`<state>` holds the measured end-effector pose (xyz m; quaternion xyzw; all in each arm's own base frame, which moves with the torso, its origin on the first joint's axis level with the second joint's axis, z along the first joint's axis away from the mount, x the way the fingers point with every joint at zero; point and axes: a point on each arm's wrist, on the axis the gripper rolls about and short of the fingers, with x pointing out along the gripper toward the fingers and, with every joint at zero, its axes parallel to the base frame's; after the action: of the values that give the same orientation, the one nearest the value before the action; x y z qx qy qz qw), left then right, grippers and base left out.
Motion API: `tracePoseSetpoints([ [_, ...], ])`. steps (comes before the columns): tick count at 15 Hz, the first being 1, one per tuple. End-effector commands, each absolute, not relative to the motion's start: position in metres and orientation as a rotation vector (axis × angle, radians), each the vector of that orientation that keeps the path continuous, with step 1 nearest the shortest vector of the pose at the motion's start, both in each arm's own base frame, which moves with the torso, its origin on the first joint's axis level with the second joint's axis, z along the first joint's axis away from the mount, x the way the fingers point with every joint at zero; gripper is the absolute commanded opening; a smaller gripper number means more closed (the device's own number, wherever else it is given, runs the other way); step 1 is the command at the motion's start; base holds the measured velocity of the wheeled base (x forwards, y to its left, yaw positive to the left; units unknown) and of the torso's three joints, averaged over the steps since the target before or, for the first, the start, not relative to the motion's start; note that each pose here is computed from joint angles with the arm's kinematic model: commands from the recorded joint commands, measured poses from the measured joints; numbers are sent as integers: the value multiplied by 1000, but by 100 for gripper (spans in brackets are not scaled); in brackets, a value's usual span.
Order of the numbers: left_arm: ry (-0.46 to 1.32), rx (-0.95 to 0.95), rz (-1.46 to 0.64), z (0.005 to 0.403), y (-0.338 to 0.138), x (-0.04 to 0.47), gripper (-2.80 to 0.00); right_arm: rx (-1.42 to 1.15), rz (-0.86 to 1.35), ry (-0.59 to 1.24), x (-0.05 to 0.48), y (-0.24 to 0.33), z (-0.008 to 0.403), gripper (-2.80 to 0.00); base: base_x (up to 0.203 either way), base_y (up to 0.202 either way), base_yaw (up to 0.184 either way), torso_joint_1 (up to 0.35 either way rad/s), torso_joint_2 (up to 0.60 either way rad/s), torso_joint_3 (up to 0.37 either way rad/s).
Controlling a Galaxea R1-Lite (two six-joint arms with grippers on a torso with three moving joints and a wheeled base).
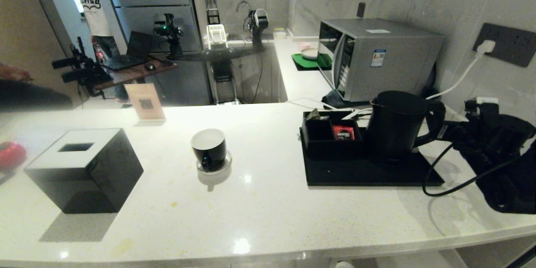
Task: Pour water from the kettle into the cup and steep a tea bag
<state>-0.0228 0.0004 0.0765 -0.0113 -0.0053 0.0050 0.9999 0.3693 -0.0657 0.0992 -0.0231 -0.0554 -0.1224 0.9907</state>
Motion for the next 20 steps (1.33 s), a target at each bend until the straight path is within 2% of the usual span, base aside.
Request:
tracePoseSetpoints([
  [1, -9, -23, 11, 77, 0, -23, -280, -48, -246, -126, 380, -68, 94, 0, 0, 0, 0, 0, 0, 0],
  [19, -9, -23, 11, 77, 0, -23, -280, -60, -231, -177, 398, -64, 96, 0, 0, 0, 0, 0, 0, 0],
  [20, -9, -23, 11, 77, 0, -23, -280, -60, -230, -177, 398, -64, 96, -280, 0, 0, 0, 0, 0, 0],
])
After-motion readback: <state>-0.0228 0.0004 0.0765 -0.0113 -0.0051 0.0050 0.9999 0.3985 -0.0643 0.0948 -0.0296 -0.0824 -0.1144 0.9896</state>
